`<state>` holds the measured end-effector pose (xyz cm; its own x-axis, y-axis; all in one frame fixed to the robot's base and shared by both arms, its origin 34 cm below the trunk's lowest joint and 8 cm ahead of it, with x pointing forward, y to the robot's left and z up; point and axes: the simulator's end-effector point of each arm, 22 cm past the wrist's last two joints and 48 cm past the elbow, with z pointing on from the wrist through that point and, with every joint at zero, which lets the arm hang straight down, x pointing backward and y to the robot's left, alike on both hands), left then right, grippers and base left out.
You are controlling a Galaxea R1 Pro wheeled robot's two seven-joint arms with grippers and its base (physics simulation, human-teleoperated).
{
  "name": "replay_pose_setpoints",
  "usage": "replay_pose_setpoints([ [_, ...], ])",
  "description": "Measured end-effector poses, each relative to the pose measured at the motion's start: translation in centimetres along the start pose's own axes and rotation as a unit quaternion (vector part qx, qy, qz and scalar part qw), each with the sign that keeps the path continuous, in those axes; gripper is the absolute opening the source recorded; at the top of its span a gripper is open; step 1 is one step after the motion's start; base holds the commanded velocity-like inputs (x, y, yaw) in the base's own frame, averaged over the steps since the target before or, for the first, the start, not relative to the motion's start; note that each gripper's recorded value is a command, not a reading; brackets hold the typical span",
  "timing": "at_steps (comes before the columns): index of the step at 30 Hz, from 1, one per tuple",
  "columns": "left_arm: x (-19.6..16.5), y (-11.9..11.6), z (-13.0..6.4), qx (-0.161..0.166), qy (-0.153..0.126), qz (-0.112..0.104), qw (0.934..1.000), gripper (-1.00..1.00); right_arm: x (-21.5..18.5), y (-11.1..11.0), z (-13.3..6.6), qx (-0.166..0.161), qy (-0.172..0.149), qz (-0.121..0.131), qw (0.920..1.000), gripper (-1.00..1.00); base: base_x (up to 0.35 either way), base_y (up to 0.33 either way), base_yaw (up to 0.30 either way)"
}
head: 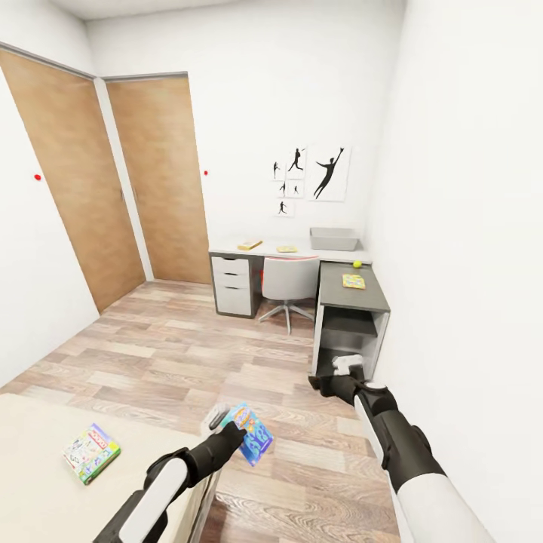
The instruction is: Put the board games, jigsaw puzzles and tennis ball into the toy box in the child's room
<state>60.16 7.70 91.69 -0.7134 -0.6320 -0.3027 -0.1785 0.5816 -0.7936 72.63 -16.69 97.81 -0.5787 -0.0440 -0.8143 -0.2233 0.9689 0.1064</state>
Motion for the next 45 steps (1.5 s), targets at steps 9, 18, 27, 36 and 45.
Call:
replay_pose_setpoints([
  [9, 0.1, -0.9, 0.1, 0.022, 0.0, 0.006, 0.9997, -1.0, -2.5, 3.0, -1.1, -0.028, -0.013, -0.028, 0.9991, 1.0, 0.0, 0.0, -0.001],
  [18, 0.4, -0.3, 0.3, 0.019, 0.003, 0.003, 0.9998, -1.0, -2.6, 3.7, -1.2, -0.033, -0.011, -0.029, 0.999, 1.0, 0.0, 0.0, 0.0],
  [27, 0.6, -0.1, 0.3, 0.017, 0.004, 0.002, 0.9998, -1.0, -2.5, 3.8, -1.2, -0.034, -0.011, -0.029, 0.999, 1.0, 0.201, -0.021, -0.017],
  [36, 0.6, 0.1, 0.3, 0.016, 0.005, 0.001, 0.9999, -1.0, -2.5, 3.8, -1.2, -0.034, -0.011, -0.028, 0.999, 1.0, 0.072, -0.017, -0.243],
  [45, 0.5, 0.2, 0.3, 0.016, 0.005, -0.001, 0.9999, -1.0, -2.6, 4.0, -1.2, -0.035, -0.012, -0.028, 0.9989, 1.0, 0.022, -0.001, -0.103],
])
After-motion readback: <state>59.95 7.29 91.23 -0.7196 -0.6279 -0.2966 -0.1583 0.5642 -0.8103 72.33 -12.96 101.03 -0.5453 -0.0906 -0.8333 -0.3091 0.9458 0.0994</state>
